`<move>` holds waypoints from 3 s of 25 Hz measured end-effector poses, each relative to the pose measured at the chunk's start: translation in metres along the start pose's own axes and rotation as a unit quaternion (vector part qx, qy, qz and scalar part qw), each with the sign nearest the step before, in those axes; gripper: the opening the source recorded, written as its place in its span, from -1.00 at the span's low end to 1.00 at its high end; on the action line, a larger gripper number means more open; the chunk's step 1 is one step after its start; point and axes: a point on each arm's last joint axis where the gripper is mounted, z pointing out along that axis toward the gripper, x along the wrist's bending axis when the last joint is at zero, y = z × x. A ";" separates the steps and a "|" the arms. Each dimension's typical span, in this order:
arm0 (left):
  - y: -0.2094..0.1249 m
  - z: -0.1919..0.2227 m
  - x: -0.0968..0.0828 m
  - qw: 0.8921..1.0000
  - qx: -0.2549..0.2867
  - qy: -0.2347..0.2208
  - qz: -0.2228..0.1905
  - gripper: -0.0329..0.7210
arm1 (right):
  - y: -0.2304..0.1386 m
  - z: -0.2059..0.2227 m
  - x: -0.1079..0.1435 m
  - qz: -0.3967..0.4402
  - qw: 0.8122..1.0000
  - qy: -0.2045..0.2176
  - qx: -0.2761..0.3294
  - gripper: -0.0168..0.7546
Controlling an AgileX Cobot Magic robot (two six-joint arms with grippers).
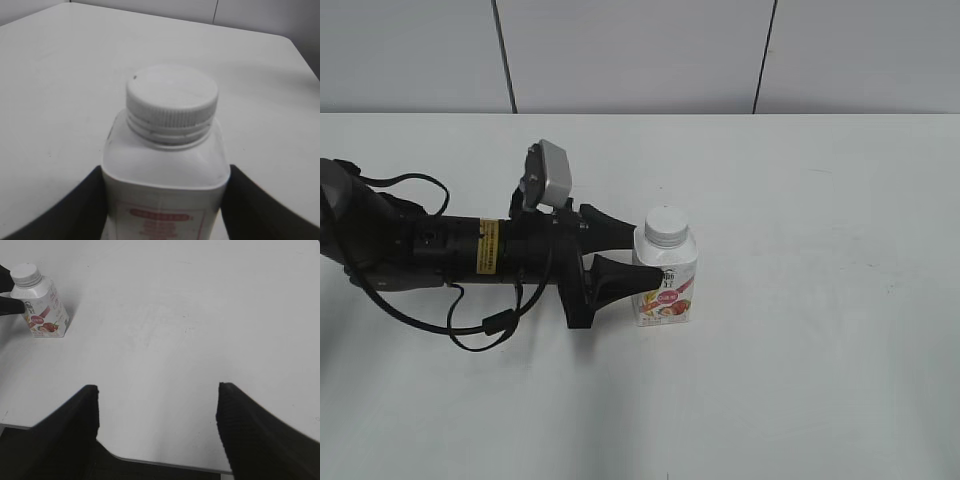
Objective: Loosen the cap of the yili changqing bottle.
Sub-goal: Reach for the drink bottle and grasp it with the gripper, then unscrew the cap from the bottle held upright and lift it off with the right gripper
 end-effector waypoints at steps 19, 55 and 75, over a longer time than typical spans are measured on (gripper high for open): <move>0.000 0.000 0.001 1.000 0.003 0.002 0.002 0.19 | 0.000 0.000 0.000 0.000 1.000 0.000 0.000 0.54; 0.000 0.000 0.000 1.000 0.001 0.000 0.003 0.18 | 0.109 0.199 -0.037 0.066 0.907 0.027 0.415 0.37; 0.000 0.000 0.000 1.000 0.002 -0.002 0.005 0.18 | 0.132 0.320 -0.057 0.068 0.882 0.029 0.466 0.29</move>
